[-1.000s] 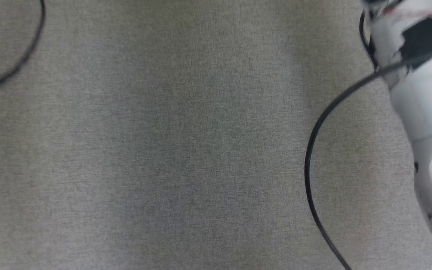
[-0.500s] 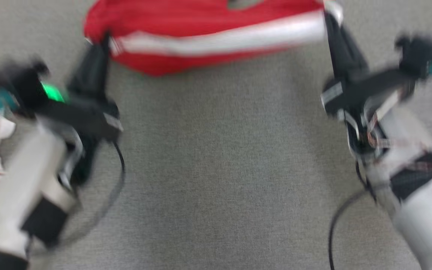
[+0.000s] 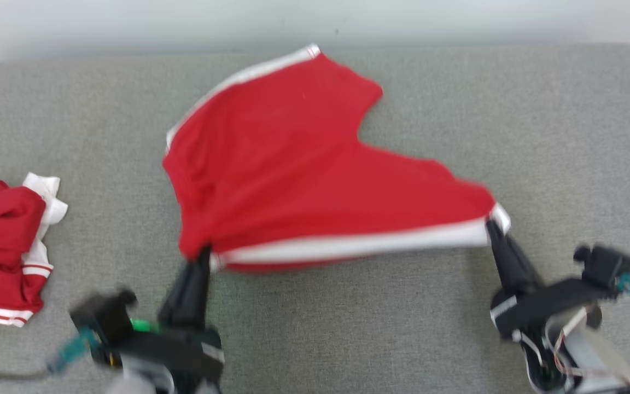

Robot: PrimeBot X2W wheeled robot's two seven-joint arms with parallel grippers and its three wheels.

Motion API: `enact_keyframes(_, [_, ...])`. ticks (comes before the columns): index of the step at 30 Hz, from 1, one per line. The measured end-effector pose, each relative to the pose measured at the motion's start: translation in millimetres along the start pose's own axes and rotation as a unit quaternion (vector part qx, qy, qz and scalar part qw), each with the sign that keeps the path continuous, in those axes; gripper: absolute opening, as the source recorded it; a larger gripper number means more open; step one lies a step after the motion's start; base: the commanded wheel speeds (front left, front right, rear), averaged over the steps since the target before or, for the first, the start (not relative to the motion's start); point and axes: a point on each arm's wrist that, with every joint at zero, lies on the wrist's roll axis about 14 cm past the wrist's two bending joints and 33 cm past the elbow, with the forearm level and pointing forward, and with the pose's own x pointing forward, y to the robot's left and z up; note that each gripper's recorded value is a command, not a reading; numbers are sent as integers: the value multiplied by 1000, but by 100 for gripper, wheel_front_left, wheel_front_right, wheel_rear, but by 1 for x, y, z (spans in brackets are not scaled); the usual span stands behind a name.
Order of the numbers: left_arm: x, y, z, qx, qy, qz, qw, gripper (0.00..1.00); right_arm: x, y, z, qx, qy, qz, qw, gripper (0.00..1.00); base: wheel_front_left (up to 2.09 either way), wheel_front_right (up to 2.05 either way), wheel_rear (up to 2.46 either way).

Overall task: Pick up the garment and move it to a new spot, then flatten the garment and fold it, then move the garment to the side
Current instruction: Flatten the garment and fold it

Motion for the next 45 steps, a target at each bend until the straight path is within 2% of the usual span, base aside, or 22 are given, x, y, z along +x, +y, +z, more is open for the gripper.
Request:
enact_keyframes(6, [-36,4,-25,19,31,26,999,0,-35,2,-20,15,37,-10,999,0,0,0,0])
enact_keyframes(8, [-49,2,-33,46,45,19,998,0,-46,0,-24,14,46,-17,999,0,0,0,0])
enact_keyframes(14, [-76,2,-33,74,43,32,996,0,-80,2,-42,27,82,-32,996,0,0,0,0])
enact_keyframes(21, [-103,-1,-41,79,52,44,995,0,-116,2,-66,52,118,-60,990,0,0,0,0])
enact_keyframes(26, [-111,-2,-46,76,56,50,994,0,-123,7,-60,49,113,-66,990,0,0,0,0])
enact_keyframes(31, [-107,-5,-39,82,42,44,995,0,-105,17,-26,16,56,-55,997,0,0,0,0])
enact_keyframes(36, [-95,-2,-12,94,-2,41,995,0,-72,41,7,-28,10,-8,1000,0,0,0,0])
enact_keyframes(45, [-66,2,22,116,-47,23,992,0,-11,61,38,-97,-9,39,994,0,0,0,0])
